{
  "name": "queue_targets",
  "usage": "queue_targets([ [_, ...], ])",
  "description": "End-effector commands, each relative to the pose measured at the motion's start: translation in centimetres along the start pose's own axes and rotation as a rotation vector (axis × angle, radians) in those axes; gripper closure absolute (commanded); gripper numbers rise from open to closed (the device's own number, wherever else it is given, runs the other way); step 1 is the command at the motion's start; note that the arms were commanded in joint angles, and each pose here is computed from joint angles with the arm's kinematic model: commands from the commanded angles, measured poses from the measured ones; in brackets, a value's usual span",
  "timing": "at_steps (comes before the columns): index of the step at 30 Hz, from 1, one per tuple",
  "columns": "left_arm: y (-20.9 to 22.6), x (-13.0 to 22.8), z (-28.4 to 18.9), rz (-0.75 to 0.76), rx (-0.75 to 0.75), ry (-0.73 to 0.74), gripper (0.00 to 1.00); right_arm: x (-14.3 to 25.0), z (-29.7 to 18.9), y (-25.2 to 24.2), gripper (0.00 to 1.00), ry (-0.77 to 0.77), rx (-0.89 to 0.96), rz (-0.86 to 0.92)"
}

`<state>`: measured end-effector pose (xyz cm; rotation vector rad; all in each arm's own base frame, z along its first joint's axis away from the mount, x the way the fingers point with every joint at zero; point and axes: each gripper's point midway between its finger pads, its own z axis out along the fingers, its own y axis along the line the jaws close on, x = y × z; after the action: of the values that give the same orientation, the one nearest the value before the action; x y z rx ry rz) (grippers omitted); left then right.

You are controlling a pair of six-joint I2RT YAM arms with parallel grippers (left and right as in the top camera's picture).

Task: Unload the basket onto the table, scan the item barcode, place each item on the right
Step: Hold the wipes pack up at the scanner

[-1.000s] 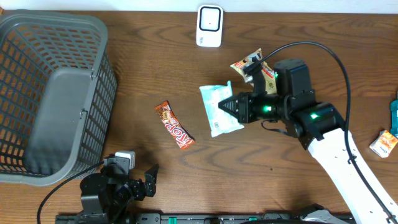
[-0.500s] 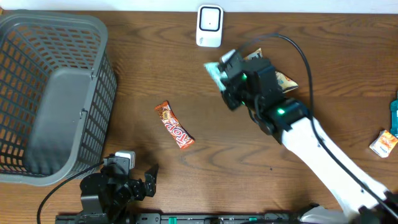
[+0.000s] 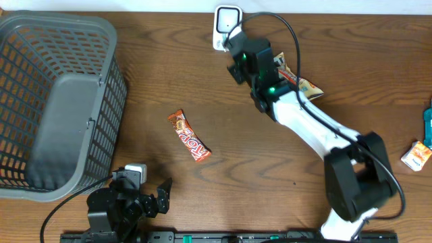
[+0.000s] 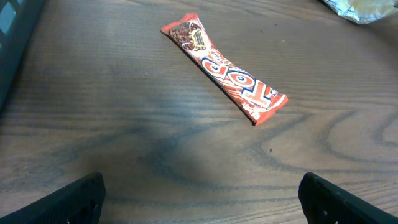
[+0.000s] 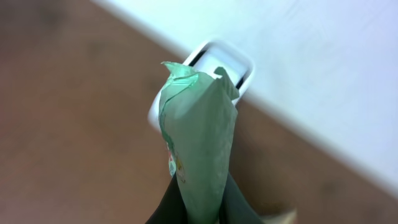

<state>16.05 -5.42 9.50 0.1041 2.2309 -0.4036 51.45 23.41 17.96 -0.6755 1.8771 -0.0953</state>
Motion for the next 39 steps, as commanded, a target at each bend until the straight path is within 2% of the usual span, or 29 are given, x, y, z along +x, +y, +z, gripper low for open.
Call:
queue_targets([
  [1, 0.1, 0.0, 0.0, 0.008, -0.007, 0.001, 0.01, -2.9, 1.0, -2.6, 0.99, -0.073, 0.138, -0.149],
  [13, 0.1, 0.0, 0.0, 0.008, -0.008, 0.001, 0.01, -5.8, 7.4, -3.2, 0.99, -0.225, 0.234, -0.182],
  [17, 0.1, 0.0, 0.0, 0.008, -0.007, 0.001, 0.01, -6.3, 10.1, -4.0, 0.99, -0.220, 0.312, -0.208],
  [24, 0.1, 0.0, 0.0, 0.008, -0.008, 0.001, 0.01, -4.7, 12.9, -3.8, 0.99, -0.163, 0.374, -0.345],
  [30, 0.1, 0.0, 0.0, 0.008, -0.008, 0.001, 0.01, -3.6, 12.8, -4.4, 0.99, -0.098, 0.418, -0.346],
  [39, 0.1, 0.0, 0.0, 0.008, -0.007, 0.001, 0.01, -4.0, 7.7, -10.8, 0.99, 0.079, 0.751, -0.265],
])
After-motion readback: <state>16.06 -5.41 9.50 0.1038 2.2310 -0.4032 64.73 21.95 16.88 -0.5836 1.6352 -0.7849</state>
